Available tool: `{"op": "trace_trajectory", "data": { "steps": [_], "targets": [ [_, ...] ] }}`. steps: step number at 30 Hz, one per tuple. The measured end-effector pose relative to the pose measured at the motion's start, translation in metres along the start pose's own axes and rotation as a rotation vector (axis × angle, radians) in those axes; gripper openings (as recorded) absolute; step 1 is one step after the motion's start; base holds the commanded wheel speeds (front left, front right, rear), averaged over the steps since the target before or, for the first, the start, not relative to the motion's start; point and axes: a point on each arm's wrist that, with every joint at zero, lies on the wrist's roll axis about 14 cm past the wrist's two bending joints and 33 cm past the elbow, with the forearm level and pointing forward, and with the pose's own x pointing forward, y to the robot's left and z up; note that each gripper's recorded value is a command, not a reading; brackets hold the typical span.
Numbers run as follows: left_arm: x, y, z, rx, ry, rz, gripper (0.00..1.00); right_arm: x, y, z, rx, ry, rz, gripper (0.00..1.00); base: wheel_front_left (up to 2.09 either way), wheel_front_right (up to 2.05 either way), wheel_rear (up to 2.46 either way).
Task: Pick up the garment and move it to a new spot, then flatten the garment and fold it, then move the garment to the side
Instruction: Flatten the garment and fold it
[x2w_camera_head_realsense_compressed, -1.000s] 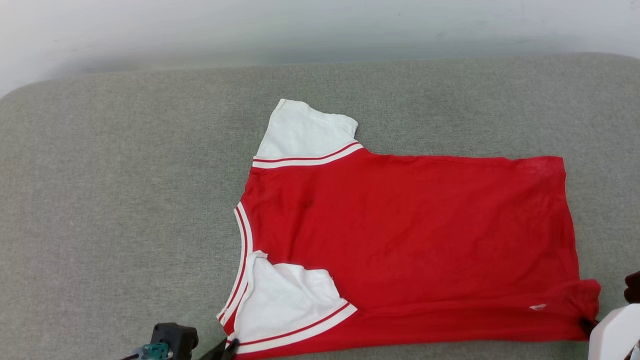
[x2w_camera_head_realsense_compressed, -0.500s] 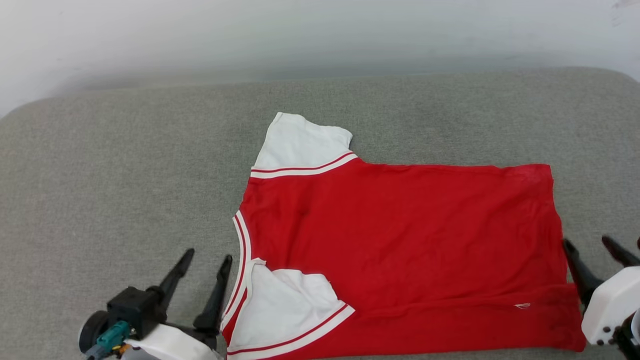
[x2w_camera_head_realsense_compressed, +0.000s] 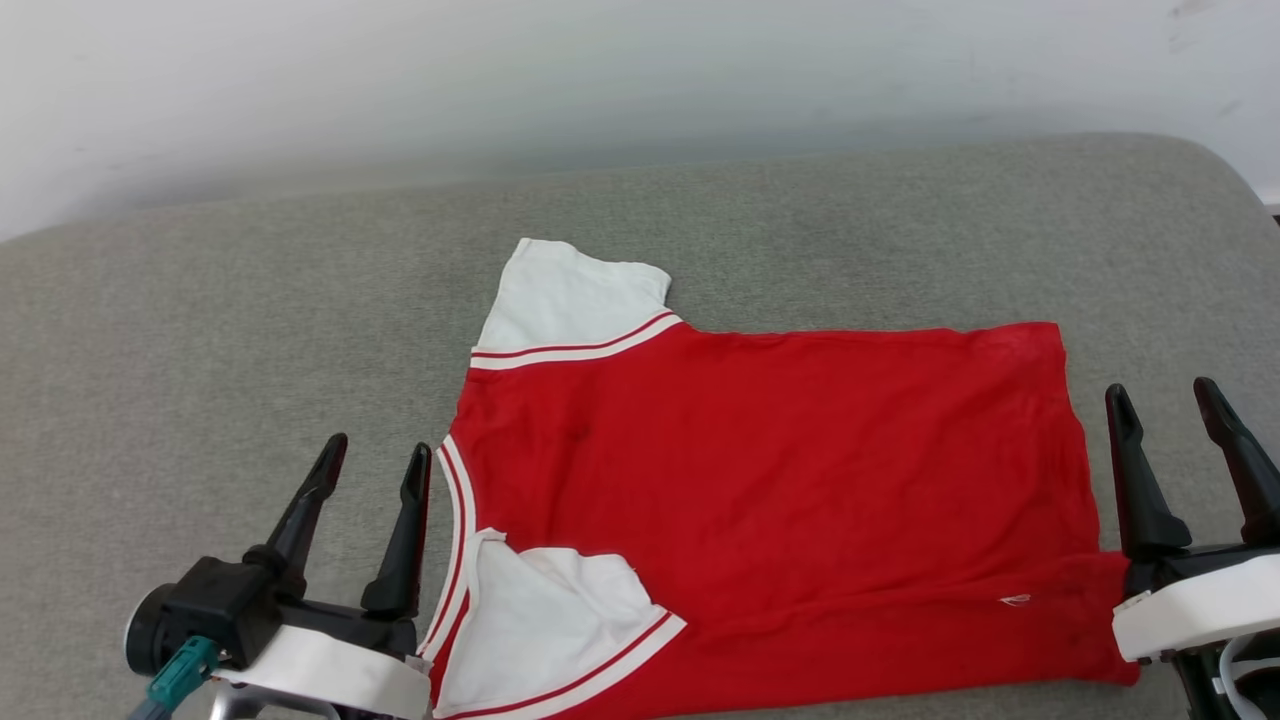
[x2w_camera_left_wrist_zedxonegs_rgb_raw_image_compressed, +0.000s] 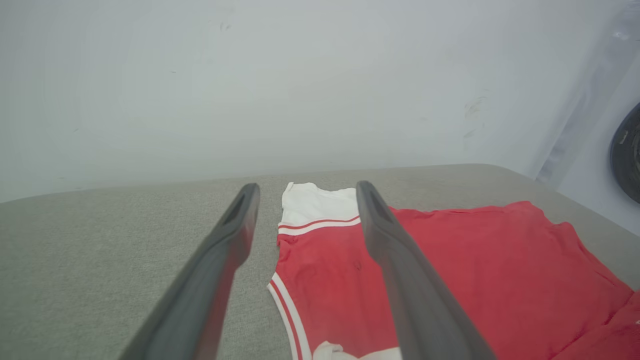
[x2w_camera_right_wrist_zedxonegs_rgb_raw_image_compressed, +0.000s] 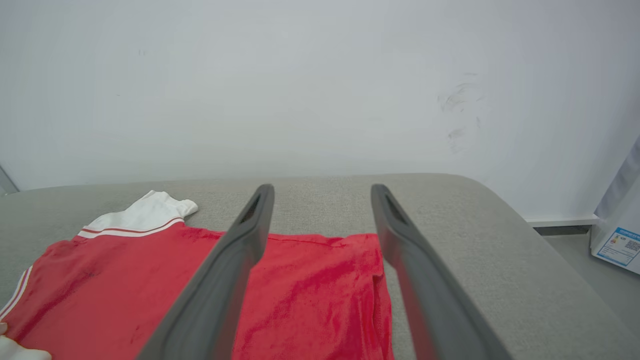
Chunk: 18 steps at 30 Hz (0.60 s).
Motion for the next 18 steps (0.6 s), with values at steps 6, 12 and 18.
{"op": "trace_trajectory", "data": {
  "steps": [6, 12, 18],
  "targets": [
    [0.011, -0.002, -0.008, 0.009, 0.012, -0.055, 1.00, -0.006, -0.004, -0.002, -0.006, -0.023, -0.025, 1.00, 0.00, 0.00, 0.00],
    [0.050, -0.007, -0.011, 0.060, 0.045, -0.176, 1.00, -0.001, -0.006, -0.008, -0.018, -0.020, -0.039, 1.00, 0.00, 0.00, 0.00],
    [0.110, -0.009, -0.018, 0.155, 0.181, -0.301, 1.00, 0.005, -0.006, -0.022, -0.044, 0.010, -0.049, 1.00, 0.00, 0.00, 0.00]
  ]
}}
